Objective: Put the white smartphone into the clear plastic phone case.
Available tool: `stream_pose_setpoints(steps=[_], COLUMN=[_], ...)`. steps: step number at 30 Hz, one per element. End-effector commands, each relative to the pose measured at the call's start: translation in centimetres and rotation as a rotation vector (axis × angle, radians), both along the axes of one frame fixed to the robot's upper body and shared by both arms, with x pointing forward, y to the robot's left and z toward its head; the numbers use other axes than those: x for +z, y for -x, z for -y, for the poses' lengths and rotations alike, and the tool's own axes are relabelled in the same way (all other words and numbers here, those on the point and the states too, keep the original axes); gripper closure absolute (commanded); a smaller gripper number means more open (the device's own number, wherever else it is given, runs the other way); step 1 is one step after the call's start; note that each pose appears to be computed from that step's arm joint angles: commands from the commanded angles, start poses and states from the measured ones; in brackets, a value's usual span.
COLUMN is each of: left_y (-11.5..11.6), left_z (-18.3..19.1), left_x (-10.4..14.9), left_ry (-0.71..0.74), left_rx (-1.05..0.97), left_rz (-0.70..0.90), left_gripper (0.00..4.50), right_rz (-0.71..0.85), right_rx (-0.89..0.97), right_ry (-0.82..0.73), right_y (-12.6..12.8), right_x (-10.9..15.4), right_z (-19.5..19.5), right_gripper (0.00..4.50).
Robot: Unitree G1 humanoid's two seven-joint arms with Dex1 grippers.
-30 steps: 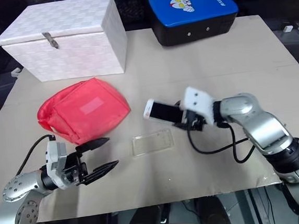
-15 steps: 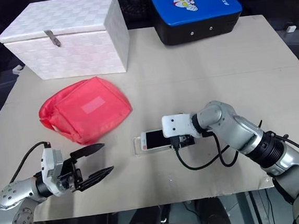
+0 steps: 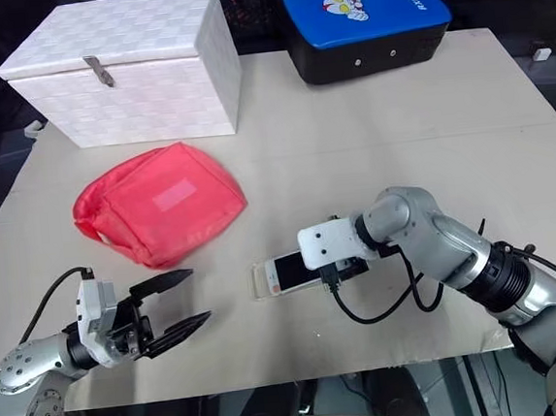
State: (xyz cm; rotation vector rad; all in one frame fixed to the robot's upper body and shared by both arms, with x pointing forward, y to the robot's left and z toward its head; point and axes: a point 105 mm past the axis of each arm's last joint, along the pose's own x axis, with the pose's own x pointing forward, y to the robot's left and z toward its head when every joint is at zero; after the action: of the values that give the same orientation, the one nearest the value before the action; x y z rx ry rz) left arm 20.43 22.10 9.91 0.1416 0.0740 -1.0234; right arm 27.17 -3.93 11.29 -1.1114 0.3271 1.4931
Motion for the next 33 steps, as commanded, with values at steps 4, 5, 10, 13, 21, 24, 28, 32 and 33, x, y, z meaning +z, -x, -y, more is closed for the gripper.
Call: stream_pose_setpoints(steps=[4, 5, 10, 13, 21, 24, 28, 32, 33], left_y=[0.1, 0.1, -0.2, -0.4, -0.8, -1.3, -1.7, -2.0, -2.0], left_z=[0.4, 0.4, 0.9, 1.1, 1.2, 1.2, 1.4, 1.6, 1.7], left_x=[0.2, 0.2, 0.1, 0.1, -0.4, -0.4, -0.6, -0.6, -0.6], left_ry=[-0.001, 0.0, 0.006, 0.008, -0.006, -0.012, -0.032, -0.03, -0.03], left_rx=[-0.019, -0.022, -0.036, -0.043, -0.046, -0.045, -0.062, -0.071, -0.077], left_rz=[0.019, 0.018, 0.018, 0.02, 0.018, 0.021, 0.03, 0.033, 0.035], left_gripper=[0.16, 0.16, 0.16, 0.16, 0.16, 0.16, 0.16, 0.16, 0.16], right_rz=[-0.077, -0.081, -0.097, -0.102, -0.081, -0.131, -0.145, -0.097, -0.099], right_rx=[0.015, 0.021, 0.033, 0.007, -0.061, -0.08, -0.139, -0.201, -0.228], right_ry=[0.105, 0.12, 0.161, 0.136, 0.01, -0.068, -0.169, -0.237, -0.257], right_y=[0.9, 1.0, 1.2, 0.9, 0.4, 1.1, 0.7, -0.4, -0.6], right_x=[-2.1, -2.3, -2.8, -3.0, -1.3, 0.5, 1.9, 2.5, 2.6], right_z=[0.5, 0.6, 0.9, 0.9, 0.7, 1.0, 1.2, 1.1, 1.3], right_gripper=[1.74, 1.74, 1.74, 1.74, 0.08, 0.08, 0.08, 0.08, 0.08])
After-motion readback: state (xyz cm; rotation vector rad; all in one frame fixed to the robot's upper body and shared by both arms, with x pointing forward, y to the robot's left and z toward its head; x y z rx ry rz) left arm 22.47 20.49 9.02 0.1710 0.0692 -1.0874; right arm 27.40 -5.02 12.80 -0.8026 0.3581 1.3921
